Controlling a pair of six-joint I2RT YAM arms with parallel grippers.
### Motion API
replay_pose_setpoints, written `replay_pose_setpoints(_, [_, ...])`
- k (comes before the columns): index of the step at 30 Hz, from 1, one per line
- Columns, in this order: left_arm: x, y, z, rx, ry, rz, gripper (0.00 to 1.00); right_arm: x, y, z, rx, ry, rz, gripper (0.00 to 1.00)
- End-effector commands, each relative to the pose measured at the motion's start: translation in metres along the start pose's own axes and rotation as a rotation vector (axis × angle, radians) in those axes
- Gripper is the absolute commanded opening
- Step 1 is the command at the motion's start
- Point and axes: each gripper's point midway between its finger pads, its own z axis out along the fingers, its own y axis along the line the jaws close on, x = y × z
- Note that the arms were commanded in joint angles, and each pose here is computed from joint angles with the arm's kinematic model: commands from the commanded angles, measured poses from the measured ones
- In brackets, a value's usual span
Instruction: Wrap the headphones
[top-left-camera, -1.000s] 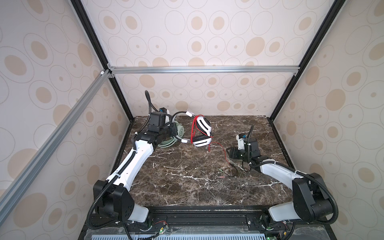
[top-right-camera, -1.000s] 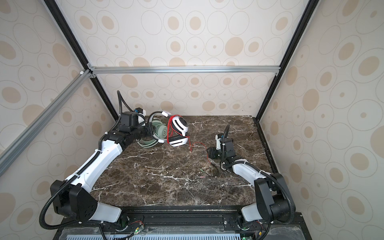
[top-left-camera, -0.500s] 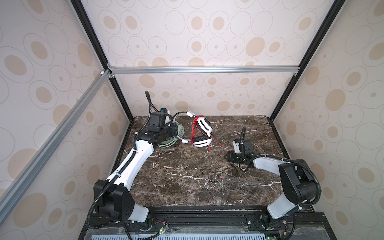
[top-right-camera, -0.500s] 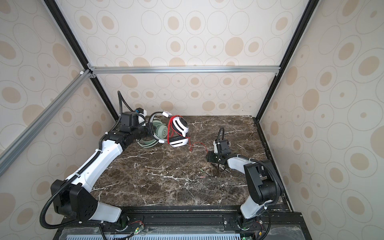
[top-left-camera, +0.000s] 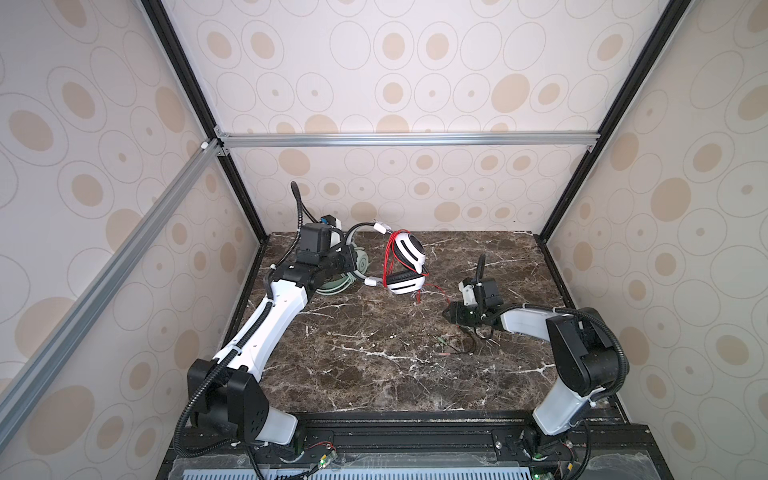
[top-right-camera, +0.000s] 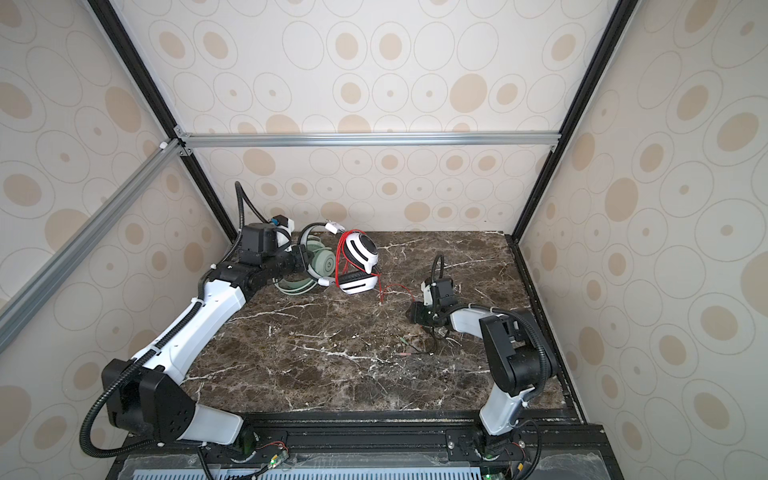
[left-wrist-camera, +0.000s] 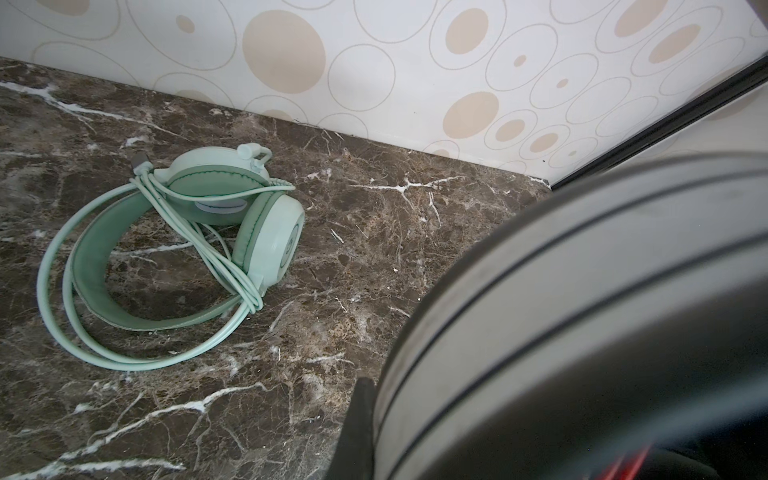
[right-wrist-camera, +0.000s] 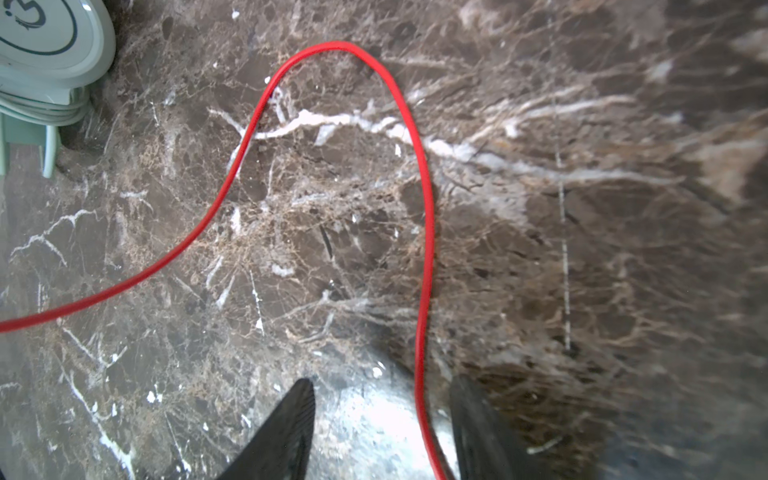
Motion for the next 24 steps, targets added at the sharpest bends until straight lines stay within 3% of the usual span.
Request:
replay_pose_setpoints(1, [-0.024,-0.019,-0.009,0.075,-0.075,-0.017,0.00,0.002,0.004,0.006,-0.034,0.029,0.018,0.55])
replay_pose_setpoints(15, [-0.022,-0.021,-0.003,0.090,-0.051,-0.012,0.00,0.008,0.025,0.018,-0.160,0.090,0.013,0.51])
replay_pose_setpoints(24, [-0.023,-0.024,-0.007,0.104,-0.064,0.001,0.00,0.021,0.061,0.026,-0.181,0.145,-0.156,0.51])
